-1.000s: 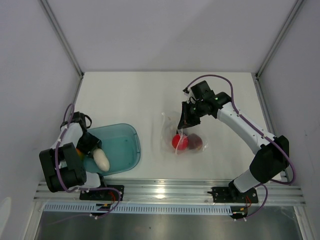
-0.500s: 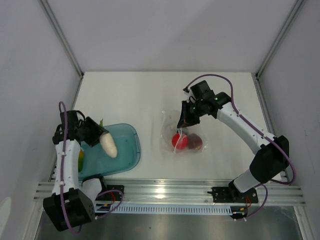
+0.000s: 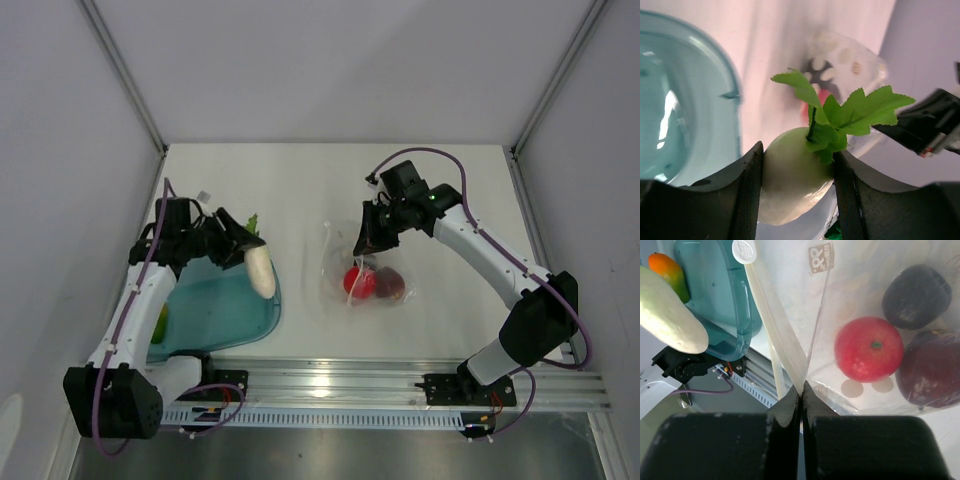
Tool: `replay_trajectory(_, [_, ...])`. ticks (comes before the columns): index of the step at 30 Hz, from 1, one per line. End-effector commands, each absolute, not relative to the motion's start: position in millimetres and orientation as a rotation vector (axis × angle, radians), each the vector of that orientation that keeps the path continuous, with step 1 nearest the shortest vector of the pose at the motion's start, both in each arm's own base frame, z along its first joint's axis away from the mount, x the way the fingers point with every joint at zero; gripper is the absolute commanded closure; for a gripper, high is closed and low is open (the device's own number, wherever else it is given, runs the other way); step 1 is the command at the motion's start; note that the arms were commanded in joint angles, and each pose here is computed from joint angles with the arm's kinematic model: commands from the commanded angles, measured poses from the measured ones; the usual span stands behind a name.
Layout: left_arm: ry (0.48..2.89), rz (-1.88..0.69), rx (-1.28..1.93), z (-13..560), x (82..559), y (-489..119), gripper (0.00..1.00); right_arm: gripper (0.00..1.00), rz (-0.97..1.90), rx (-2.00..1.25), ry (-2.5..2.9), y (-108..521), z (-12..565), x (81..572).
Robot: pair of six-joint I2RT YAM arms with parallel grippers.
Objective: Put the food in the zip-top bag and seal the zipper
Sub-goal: Place the fake vegetable in the zipper food storage bag.
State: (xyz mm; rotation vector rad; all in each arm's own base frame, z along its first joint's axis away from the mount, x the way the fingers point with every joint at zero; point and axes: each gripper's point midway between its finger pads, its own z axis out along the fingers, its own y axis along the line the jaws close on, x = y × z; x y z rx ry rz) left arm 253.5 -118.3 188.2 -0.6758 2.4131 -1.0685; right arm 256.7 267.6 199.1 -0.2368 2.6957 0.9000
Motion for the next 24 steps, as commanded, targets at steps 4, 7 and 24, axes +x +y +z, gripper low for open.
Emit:
replay_trajectory(4, [2.203, -1.256, -0.430, 273, 275, -169, 0.99, 1.00, 0.955, -0.237, 2.629, 277, 222, 262])
replay_trajectory(7, [2.168, -1.295, -0.376, 286, 280, -188, 0.99, 1.00, 1.009, -0.242, 2.631, 284, 228, 262])
replay_trajectory(24, [2.154, -1.288, -0.170, 270, 298, -270, 0.99, 1.00, 1.191, -0.183, 2.610, 299, 254, 261])
